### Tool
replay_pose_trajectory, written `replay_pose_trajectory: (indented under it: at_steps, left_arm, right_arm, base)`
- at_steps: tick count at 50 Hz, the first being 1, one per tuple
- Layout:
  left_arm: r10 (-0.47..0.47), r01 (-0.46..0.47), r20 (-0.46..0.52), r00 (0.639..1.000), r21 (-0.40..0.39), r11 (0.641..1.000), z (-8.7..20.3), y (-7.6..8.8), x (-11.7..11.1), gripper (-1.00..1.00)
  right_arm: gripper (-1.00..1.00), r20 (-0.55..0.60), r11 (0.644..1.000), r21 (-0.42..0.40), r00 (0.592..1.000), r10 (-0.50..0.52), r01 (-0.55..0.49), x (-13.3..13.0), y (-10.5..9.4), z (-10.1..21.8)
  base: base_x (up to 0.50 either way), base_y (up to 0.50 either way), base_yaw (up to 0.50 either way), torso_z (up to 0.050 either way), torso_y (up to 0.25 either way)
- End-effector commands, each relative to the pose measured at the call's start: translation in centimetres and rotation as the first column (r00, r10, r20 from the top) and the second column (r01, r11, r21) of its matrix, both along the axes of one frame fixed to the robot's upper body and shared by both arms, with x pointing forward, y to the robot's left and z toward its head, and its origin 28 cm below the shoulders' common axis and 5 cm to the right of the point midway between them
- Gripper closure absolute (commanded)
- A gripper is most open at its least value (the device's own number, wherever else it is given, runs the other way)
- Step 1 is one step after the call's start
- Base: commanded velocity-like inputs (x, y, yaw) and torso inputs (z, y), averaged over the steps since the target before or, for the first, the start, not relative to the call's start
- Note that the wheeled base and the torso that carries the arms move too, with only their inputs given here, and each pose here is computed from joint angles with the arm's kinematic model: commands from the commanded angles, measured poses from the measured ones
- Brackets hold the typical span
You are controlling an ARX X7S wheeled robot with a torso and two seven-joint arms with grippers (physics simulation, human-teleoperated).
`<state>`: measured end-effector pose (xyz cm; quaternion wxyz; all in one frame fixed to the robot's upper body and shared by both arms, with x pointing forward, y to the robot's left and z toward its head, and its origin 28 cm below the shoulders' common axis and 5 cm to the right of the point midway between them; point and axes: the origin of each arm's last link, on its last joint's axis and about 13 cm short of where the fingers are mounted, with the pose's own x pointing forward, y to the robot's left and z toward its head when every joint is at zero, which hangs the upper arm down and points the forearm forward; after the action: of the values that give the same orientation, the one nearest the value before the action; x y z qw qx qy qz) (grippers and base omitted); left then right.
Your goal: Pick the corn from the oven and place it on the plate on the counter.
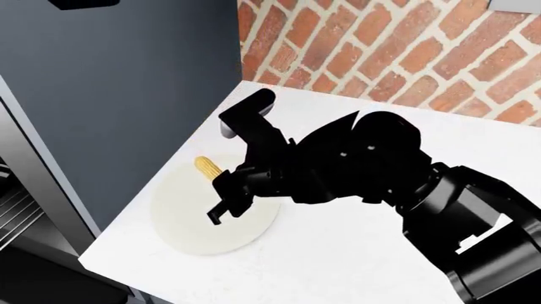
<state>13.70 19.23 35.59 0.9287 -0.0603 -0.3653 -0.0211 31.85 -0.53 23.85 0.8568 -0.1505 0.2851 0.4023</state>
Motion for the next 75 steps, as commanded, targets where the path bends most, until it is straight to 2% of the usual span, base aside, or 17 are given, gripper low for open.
replay_pose_trajectory:
  at_steps: [1,19,20,44,52,59,66,75]
  left_arm:
    - [0.003,-0.003,0.001,1.0,0.0,1.0,0.0,0.0,0.0,-1.0]
    - [-0.001,0.001,0.003,1.0,0.004,1.0,0.2,-0.1,0.0,-1.0]
    - [-0.002,0.002,0.002,1.0,0.003,1.0,0.1,-0.1,0.0,-1.0]
    - [0.0,0.0,-0.003,1.0,0.0,1.0,0.0,-0.1,0.0,-1.0]
    - [0.001,-0.001,0.0,1.0,0.004,1.0,0.1,-0.2,-0.1,-1.0]
    - [0.001,-0.001,0.003,1.0,0.013,1.0,0.4,-0.3,-0.2,-1.0]
    - [-0.002,0.002,0.009,1.0,0.021,1.0,0.6,-0.4,-0.3,-1.0]
    - [0.007,-0.007,0.018,1.0,0.029,1.0,1.0,-0.3,-0.5,-1.0]
  right_arm:
    - [1.0,0.012,1.0,0.004,1.0,0.001,-0.001,0.1,0.1,0.1]
    - [1.0,0.008,1.0,0.007,1.0,-0.009,0.009,0.2,-0.1,0.1]
    - [-1.0,0.008,1.0,0.007,1.0,-0.011,0.011,0.3,-0.1,0.0]
    - [-1.0,0.008,1.0,0.015,1.0,-0.015,0.015,0.3,0.0,0.0]
    - [-1.0,0.039,0.999,0.045,0.999,-0.026,0.024,0.2,-0.3,0.8]
    - [-1.0,0.105,0.997,0.074,0.994,-0.023,0.015,-0.2,-0.7,2.7]
    - [-1.0,0.205,0.99,0.138,0.978,-0.038,0.01,-1.4,-1.1,6.0]
    - [-1.0,0.375,0.971,0.238,0.919,-0.123,0.032,-4.2,-2.6,10.7]
  base:
    - [0.0,0.0,0.0,0.0,0.0]
    - [0.0,0.0,0.0,0.0,0.0]
    - [0.0,0.0,0.0,0.0,0.01]
    - [0.0,0.0,0.0,0.0,0.0]
    - [0.0,0.0,0.0,0.0,0.0]
    - [0.0,0.0,0.0,0.0,0.0]
    - [0.0,0.0,0.0,0.0,0.0]
    - [0.0,0.0,0.0,0.0,0.0]
